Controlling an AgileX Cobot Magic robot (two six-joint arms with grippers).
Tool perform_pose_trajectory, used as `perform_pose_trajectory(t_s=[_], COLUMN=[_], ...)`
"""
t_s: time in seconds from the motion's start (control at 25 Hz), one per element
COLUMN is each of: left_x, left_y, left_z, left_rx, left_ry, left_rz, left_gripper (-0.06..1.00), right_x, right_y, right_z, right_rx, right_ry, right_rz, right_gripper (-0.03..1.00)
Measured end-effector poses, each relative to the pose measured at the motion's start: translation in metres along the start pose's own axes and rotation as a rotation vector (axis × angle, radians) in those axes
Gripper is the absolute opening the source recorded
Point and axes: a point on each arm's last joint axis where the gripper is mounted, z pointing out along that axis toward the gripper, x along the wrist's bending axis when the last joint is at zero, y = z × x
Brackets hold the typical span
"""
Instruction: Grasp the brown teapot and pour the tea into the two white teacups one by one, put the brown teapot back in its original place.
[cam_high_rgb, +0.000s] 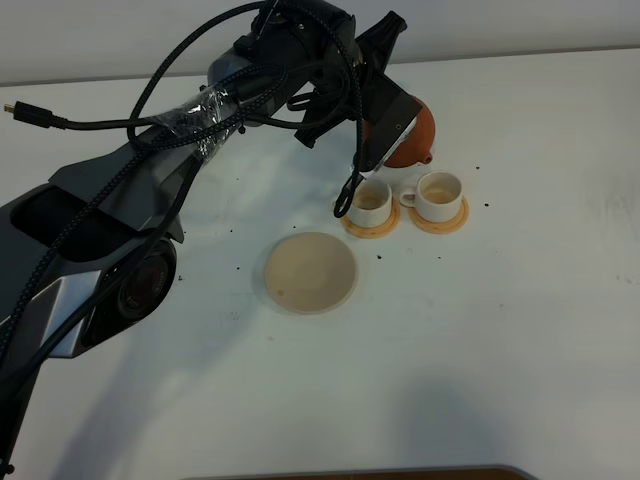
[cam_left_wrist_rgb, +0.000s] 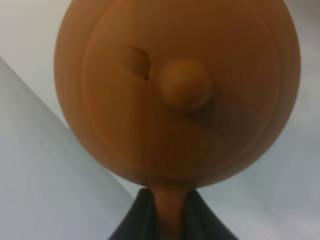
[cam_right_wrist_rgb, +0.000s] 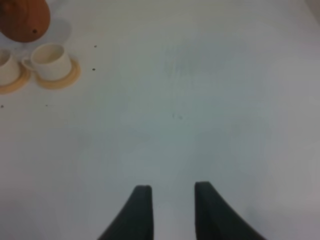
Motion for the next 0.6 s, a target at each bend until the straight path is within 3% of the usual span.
perform_pose_trajectory(t_s=[0.6], left_x=[0.006], left_y=[0.012], left_z=[0.003], left_rx=[-0.001], left_ry=[0.044], left_rz=[0.084], left_gripper=[0.14], right_x=[0.000], right_y=[0.000], right_z=[0.000], right_rx=[0.000], right_ry=[0.000], right_rz=[0.000], right_gripper=[0.24])
